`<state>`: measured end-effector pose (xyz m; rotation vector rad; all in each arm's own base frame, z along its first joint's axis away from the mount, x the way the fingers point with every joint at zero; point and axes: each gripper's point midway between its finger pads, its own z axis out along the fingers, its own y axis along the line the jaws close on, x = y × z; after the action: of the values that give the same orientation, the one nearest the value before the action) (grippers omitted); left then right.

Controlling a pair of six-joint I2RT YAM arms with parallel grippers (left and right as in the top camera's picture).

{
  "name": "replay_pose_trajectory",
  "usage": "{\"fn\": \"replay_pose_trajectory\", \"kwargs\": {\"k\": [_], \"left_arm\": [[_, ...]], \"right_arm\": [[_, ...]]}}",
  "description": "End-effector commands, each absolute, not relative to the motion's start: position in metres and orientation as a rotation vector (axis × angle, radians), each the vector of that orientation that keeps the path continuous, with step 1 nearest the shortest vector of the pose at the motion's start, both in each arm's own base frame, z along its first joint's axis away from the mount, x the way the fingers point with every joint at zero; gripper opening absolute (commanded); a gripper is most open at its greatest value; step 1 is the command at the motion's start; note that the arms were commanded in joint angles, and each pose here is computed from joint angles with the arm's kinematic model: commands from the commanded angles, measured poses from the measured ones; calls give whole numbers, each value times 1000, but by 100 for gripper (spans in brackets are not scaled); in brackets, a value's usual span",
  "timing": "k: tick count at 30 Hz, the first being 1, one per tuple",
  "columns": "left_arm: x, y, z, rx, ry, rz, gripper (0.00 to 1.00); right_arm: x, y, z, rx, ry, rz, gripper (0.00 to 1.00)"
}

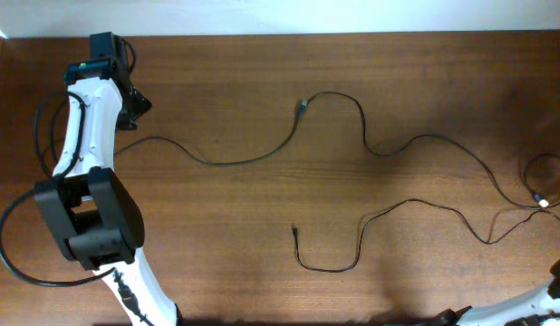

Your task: Untangle cables

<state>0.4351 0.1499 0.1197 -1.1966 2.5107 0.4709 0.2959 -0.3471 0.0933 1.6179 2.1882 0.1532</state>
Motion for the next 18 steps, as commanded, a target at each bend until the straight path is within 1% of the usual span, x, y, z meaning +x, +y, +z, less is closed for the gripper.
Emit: {"fn": "replay_pose_trajectory", "kwargs": {"k": [1, 3, 5, 8, 9, 12, 13, 14, 15, 16, 18], "left_arm": [[434, 150, 129, -1206, 2483, 464, 99], [434, 150, 129, -1206, 2483, 464, 99], [434, 150, 129, -1206, 2483, 464, 99], [434, 150, 129, -1206, 2484, 464, 99], [434, 150, 129, -1206, 2484, 464, 99], [434, 150, 129, -1207, 2484, 464, 99], [434, 150, 129, -1207, 2484, 464, 99], [433, 151, 129, -1207, 2484, 464, 99], [434, 150, 129, -1206, 2484, 464, 99], [434, 150, 129, -1206, 2483, 464, 99], [434, 150, 129, -1206, 2483, 464, 99]], "right_arm": [[322, -321, 118, 1374, 2232, 342, 99], [339, -292, 116, 1149, 2381, 336, 99], [368, -253, 115, 887, 2492, 338, 99], [406, -196, 117, 653, 2557, 368, 99], [425, -165, 119, 541, 2573, 380, 99], [461, -100, 126, 307, 2560, 403, 99], [474, -80, 126, 276, 2557, 337, 99], [481, -72, 125, 300, 2559, 251, 99], [488, -62, 123, 263, 2557, 194, 99], [496, -40, 120, 199, 2555, 152, 99], [500, -19, 110, 144, 2572, 126, 99]]}}
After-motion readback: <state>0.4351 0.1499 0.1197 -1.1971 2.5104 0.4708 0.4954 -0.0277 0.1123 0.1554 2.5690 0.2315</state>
